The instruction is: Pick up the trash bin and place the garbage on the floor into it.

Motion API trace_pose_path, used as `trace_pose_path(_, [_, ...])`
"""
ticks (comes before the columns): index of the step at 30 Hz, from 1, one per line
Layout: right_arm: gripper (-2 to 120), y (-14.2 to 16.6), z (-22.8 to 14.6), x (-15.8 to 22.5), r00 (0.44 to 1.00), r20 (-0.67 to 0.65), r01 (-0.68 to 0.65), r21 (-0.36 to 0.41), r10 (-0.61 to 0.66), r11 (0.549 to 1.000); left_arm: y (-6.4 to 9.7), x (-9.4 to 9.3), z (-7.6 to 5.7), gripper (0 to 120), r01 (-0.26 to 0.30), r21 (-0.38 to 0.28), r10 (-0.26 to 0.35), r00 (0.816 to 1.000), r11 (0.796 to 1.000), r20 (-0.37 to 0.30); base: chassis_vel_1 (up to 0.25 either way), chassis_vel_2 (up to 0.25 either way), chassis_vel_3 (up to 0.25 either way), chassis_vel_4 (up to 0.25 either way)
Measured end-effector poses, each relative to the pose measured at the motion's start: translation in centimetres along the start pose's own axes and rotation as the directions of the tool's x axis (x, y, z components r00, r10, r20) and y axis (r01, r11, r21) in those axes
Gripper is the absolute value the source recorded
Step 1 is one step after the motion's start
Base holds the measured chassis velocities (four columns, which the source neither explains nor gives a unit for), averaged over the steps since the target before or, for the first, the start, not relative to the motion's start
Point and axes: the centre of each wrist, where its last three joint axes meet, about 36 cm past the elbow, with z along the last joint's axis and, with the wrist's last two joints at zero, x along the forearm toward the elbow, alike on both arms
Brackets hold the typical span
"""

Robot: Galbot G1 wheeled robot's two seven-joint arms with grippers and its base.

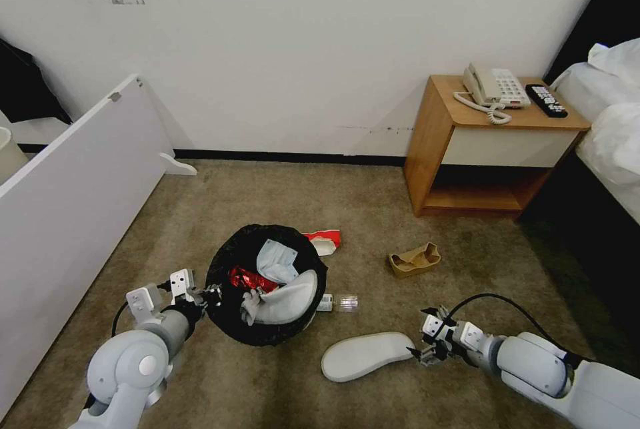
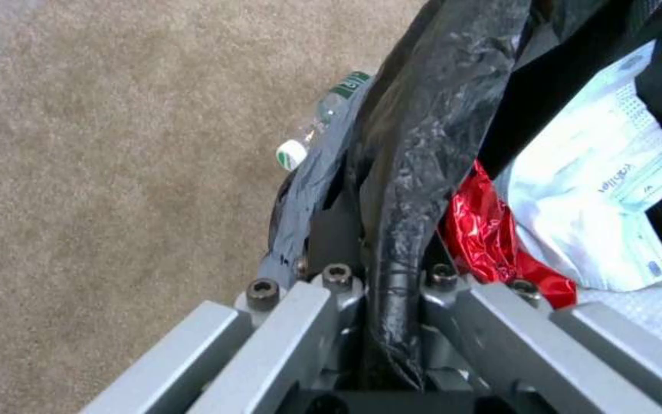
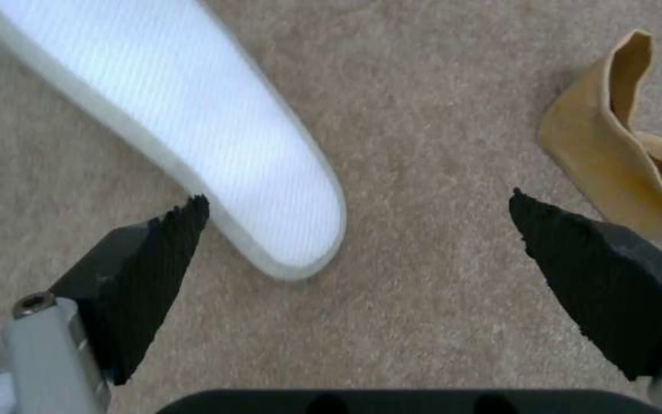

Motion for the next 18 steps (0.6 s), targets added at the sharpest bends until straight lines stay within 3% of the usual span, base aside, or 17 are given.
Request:
trace_pose_path(9, [100,-0.5,0.4,0.1,0.997,-0.074,0.028,0.071,-0.023,0.997,0.3,-0.2,0.2,1,0.011,-0.007,-0.011,1.0,1.0,0.007,0.0,0.0,0.0,0.0])
trace_pose_path(11, [100,-0.9,0.1,0.1,0.996,-0.082,0.027,0.117,-0.018,0.993,0.4,-0.2,0.3,1,0.014,-0.007,-0.014,1.0,1.0,0.009,0.0,0.0,0.0,0.0])
trace_pose_path(18, [100,-1.2,-0.4,-0.2,0.995,-0.099,0.041,0.135,-0.028,0.99,0.5,-0.1,0.5,1,0.02,-0.007,-0.02,1.0,1.0,0.012,0.0,0.0,0.0,0.0])
